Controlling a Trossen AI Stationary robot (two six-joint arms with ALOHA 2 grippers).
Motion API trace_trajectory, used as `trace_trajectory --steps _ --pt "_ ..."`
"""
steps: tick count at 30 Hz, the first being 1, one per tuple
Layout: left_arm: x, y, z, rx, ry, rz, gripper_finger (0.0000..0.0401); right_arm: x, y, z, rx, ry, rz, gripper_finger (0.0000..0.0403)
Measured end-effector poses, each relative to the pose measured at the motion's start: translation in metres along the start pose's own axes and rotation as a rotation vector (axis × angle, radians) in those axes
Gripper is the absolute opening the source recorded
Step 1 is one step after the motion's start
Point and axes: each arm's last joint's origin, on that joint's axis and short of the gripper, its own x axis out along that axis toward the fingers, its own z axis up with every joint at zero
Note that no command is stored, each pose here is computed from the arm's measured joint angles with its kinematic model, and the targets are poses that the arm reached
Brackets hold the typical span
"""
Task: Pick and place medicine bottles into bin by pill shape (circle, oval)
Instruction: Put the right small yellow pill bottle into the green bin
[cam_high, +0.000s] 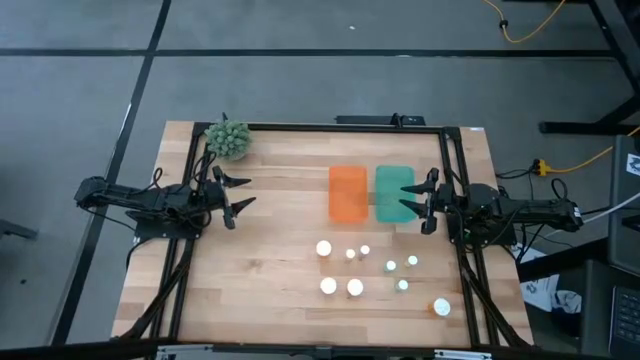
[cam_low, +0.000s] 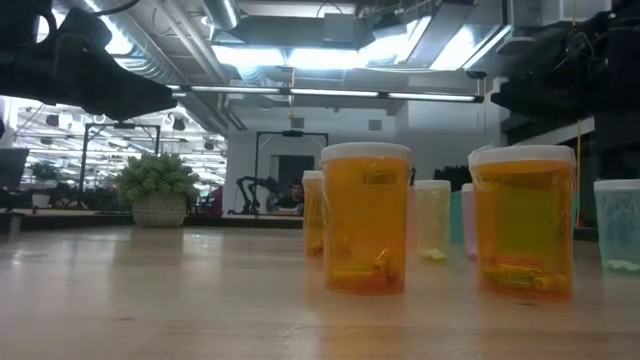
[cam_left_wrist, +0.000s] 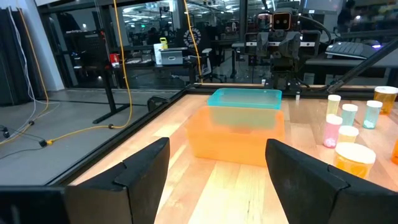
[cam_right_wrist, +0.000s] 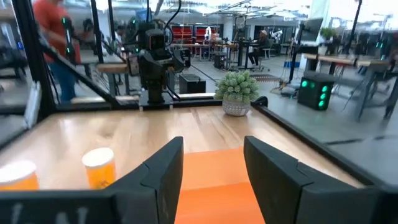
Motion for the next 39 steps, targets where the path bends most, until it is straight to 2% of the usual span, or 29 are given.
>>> trace_trajectory --steps 4,9,16,25,39 --pt "0.0000 0.0000 -0.0001 0.000 0.000 0.000 0.0257 0.0000 0.0000 0.0007 0.103 -0.008 0.001 0.0172" --pt "0.0000 0.0000 0.0000 0.000 0.000 0.000 0.0257 0.0000 0.0000 0.0007 0.104 -0.008 0.001 0.0172" --pt "0.0000 0.0000 0.0000 0.000 0.000 0.000 0.0257 0.0000 0.0002 0.0006 0.283 -0.006 0.006 0.0172" --pt "0.0000 0.0000 -0.0001 0.000 0.000 0.000 0.0257 -0.0002 0.0035 -0.0001 0.265 0.017 0.120 0.0172" --pt "0.0000 0.0000 0.0000 0.000 0.000 0.000 0.0257 -0.0003 0.0036 -0.0002 0.254 0.017 0.122 0.0172"
